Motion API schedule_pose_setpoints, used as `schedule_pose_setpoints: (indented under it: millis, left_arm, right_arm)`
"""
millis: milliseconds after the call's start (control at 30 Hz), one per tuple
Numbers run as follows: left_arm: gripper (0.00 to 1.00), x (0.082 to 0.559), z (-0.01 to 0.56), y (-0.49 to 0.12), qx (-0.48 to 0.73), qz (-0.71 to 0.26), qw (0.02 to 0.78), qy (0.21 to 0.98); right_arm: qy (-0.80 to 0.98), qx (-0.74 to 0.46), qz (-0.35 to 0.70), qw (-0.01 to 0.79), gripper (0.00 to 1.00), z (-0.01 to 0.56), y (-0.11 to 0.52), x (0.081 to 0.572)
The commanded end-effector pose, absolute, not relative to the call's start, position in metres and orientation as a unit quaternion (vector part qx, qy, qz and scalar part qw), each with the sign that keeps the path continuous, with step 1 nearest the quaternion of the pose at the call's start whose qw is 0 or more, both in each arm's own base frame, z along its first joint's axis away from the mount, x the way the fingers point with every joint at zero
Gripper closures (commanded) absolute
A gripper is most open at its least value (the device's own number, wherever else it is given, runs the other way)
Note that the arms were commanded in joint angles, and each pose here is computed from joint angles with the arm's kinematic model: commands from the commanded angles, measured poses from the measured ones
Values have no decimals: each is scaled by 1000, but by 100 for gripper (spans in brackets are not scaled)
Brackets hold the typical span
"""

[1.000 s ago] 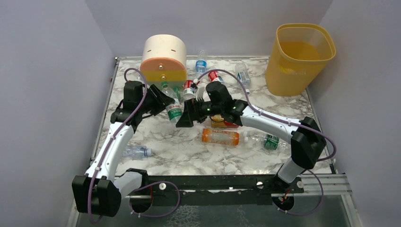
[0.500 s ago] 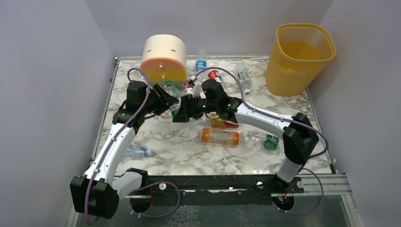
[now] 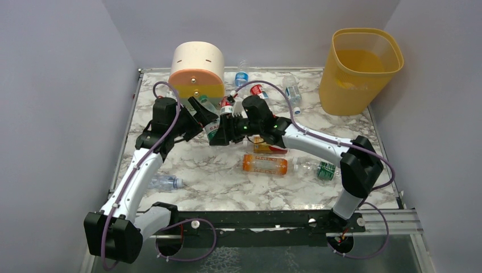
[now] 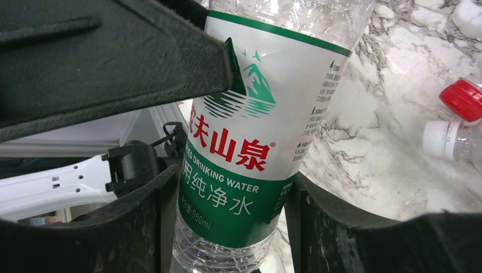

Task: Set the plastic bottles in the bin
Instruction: Pick up the plastic bottle at the center of the board, then place the plastic bottle in the trash bin.

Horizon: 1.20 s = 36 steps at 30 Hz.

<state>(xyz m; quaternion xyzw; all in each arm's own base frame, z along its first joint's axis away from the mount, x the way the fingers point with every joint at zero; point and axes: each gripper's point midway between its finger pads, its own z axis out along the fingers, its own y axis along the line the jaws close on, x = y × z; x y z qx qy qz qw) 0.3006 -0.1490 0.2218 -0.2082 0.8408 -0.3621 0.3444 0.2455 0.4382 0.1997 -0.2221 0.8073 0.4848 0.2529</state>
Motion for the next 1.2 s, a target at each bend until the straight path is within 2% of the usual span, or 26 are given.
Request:
schedule_pose_setpoints:
  millis: [0,233,467,667,933,1167]
  left_arm:
    - [1,306,255,-146,-184,-359,386,830]
    - [1,277,284,-135,-159,-345,413,828]
    - [1,224,267,-118,-156,-321,408,840]
    - [1,212,244,-118,-157,-317,384,853]
    - [1,218,231,-119,-154,-308,375,860]
    - [1,223,216,-125,-153,-320,362,862]
  right_arm:
    - [802,-223,475,284,46,213,434,249]
    - [815,-215,462,276,46,210,415,237]
    - [836,-202,415,296,45,212,380,230]
    - [842,-184,394,321,45,235,353,238]
    - [838,-117,356,396,45,282,279,310]
    - [803,-31,292,519,45,357,187,393]
